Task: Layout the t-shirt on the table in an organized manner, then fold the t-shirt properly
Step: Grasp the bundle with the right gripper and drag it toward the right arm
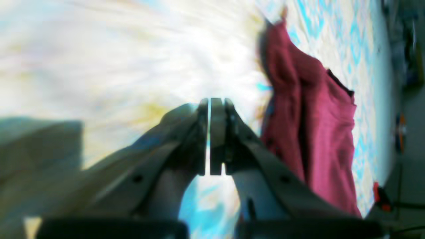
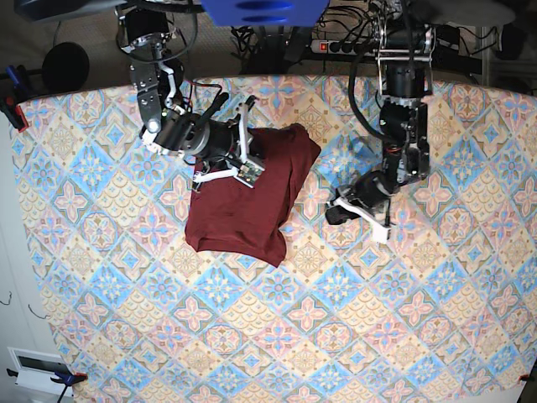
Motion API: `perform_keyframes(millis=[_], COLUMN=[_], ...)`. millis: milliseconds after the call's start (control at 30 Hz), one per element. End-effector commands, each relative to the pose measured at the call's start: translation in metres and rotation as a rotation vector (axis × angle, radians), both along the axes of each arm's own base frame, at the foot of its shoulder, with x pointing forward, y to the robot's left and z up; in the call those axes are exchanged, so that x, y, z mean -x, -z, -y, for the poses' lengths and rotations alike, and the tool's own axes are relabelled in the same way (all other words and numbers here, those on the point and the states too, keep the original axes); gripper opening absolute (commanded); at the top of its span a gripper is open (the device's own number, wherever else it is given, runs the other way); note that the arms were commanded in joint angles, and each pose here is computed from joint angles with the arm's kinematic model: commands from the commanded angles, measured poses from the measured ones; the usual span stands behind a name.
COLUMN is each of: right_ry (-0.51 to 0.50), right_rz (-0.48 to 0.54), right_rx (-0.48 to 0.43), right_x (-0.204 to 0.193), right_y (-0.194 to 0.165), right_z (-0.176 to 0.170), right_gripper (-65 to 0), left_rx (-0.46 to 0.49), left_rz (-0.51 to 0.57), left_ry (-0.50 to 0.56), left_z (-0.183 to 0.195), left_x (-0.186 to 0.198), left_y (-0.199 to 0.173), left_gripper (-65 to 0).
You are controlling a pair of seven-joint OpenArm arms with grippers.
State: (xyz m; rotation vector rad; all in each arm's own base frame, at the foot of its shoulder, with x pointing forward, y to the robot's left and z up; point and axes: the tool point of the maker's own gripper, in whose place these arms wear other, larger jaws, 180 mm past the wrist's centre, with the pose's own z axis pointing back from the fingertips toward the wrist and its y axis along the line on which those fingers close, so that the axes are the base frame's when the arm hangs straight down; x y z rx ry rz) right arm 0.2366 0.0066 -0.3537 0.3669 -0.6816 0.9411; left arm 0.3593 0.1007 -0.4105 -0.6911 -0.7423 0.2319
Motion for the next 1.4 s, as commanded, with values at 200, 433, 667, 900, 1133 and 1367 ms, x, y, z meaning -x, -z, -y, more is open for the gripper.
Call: perform_keyframes(millis=[200, 433, 667, 900, 1133, 1367], right_ry=[-0.066, -0.135, -0.258, -0.232, -0.057, 0.106], right_rz=[0.071, -0.021, -0.123, -0.225, -0.264, -0.262], right_rx=[-0.101, -0.003, 0.112, 0.178, 0.236, 0.244], right_x=[-0.013, -0.02, -0.009, -0.005, -0.022, -0.032], right_y=[-0.031, 0.01, 0.052, 0.087, 0.104, 0.104], right_z=[-0.052, -0.071, -0.085, -0.061, 0.018, 0.08], right_gripper=[-64.4, -64.4, -64.5, -64.6, -64.7, -64.7], left_rx=[-0.077, -0.126, -0.129, -0.129, -0.126, -0.123], left_rz=[0.027, 0.027, 0.039, 0.037, 0.037, 0.037], left_ry=[-0.04, -0.054, -0.05, -0.05, -0.05, -0.049], left_z=[-0.049, -0.065, -0.064, -0.064, -0.063, -0.062], left_x=[0.033, 0.063, 0.064, 0.064, 0.064, 0.064], left_y=[-0.015, -0.018, -0.022, -0.022, -0.022, -0.022], left_gripper=[-65.0, -65.0, -65.0, -65.0, -65.0, -65.0])
